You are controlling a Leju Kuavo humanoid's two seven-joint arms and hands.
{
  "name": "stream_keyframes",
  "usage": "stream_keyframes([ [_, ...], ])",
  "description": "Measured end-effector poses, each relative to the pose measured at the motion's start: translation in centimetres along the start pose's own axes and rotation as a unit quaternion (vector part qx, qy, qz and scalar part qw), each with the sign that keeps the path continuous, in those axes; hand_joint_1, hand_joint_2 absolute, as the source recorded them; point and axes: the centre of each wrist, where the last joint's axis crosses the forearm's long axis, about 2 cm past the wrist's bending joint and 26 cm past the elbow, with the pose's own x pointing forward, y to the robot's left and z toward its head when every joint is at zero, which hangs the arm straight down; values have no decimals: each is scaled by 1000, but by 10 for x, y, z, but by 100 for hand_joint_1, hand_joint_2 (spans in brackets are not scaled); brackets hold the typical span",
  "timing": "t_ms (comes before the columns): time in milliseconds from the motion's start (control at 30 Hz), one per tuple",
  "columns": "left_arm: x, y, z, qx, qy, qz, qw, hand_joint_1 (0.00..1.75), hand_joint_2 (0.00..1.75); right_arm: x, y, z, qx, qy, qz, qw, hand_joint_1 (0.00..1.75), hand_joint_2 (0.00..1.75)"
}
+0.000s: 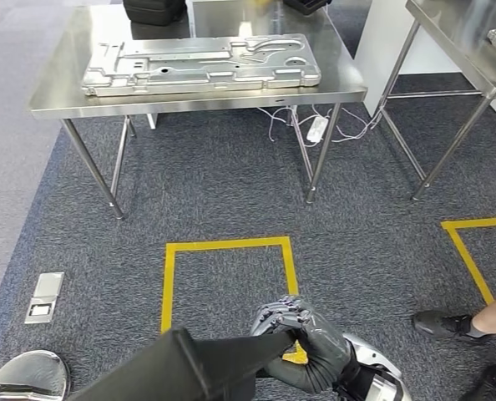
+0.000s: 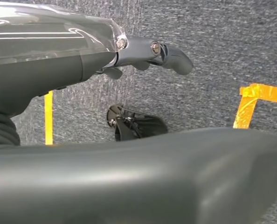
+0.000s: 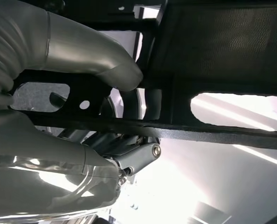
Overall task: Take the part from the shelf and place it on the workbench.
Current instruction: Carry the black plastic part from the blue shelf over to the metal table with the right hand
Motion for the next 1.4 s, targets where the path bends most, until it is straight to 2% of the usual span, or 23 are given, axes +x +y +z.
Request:
stream_keyframes([
  [667,-1,-2,1,-3,6,-5,1000,0,175,1,1,1,-4,5,10,1000,175,175],
  [1100,-4,-7,2,-8,23,-16,1000,0,175,4,6,15,-16,28,14,999,175,175],
  [1400,-3,-9,2,-4,26,-18,999,0,175,8,9,14,-18,25,13,999,175,175],
])
